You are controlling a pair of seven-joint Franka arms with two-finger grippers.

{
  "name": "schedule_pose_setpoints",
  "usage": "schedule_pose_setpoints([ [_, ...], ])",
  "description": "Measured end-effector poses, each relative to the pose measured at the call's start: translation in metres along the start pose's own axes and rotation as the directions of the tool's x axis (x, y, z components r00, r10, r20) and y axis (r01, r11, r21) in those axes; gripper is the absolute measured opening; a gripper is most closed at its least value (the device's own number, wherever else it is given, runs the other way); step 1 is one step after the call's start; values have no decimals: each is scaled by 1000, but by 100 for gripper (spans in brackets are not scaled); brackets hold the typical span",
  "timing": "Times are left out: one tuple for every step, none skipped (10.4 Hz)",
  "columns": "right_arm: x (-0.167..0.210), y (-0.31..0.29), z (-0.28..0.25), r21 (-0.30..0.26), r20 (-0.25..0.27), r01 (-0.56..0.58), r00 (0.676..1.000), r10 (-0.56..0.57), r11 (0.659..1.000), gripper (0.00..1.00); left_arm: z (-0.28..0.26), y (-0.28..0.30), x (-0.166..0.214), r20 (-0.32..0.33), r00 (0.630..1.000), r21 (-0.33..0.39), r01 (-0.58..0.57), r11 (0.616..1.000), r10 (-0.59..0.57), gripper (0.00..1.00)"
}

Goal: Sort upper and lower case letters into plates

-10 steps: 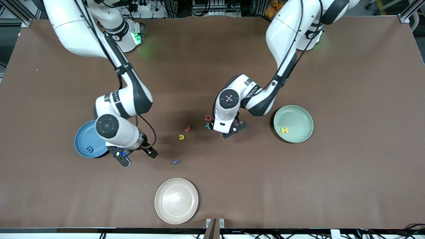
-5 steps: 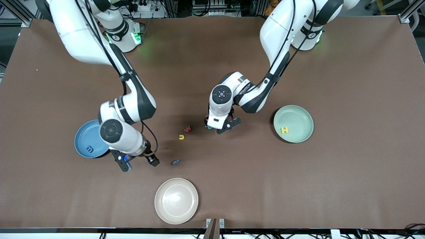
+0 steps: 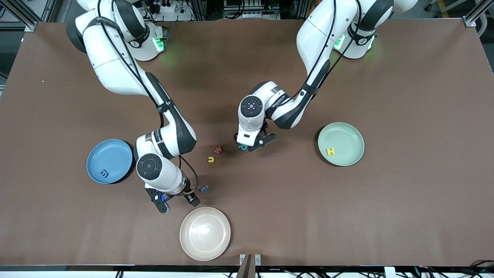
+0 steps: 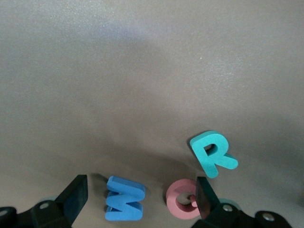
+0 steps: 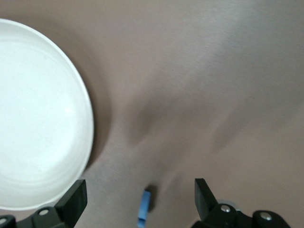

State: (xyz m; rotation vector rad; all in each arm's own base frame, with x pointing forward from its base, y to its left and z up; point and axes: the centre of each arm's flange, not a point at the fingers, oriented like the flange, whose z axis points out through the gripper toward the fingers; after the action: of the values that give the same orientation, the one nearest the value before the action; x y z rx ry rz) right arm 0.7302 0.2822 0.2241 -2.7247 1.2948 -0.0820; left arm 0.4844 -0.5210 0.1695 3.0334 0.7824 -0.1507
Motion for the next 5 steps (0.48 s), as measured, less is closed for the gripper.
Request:
schedule_pose_setpoints([
  [1, -2, 5, 14, -4, -1, 1000, 1, 1000, 100, 0, 0, 0, 0, 1000, 0, 0, 1000, 0, 99],
  [1, -2, 8, 15, -4, -1, 1000, 1, 1000, 100, -1, 0, 0, -1, 1000, -1, 0, 1000, 0, 94],
  [0, -2, 9, 11, -2, 0, 1000, 0, 1000, 100, -1, 0, 0, -1, 1000, -2, 0, 1000, 0, 90],
  [-3, -1, 10, -5, 6, 1, 1000, -1, 1000, 100, -1, 0, 0, -1, 1000, -2, 0, 1000, 0, 83],
  [-6, 0, 12, -21, 14, -3, 1000, 3, 1000, 100, 0, 0, 0, -1, 1000, -1, 0, 1000, 0, 76],
])
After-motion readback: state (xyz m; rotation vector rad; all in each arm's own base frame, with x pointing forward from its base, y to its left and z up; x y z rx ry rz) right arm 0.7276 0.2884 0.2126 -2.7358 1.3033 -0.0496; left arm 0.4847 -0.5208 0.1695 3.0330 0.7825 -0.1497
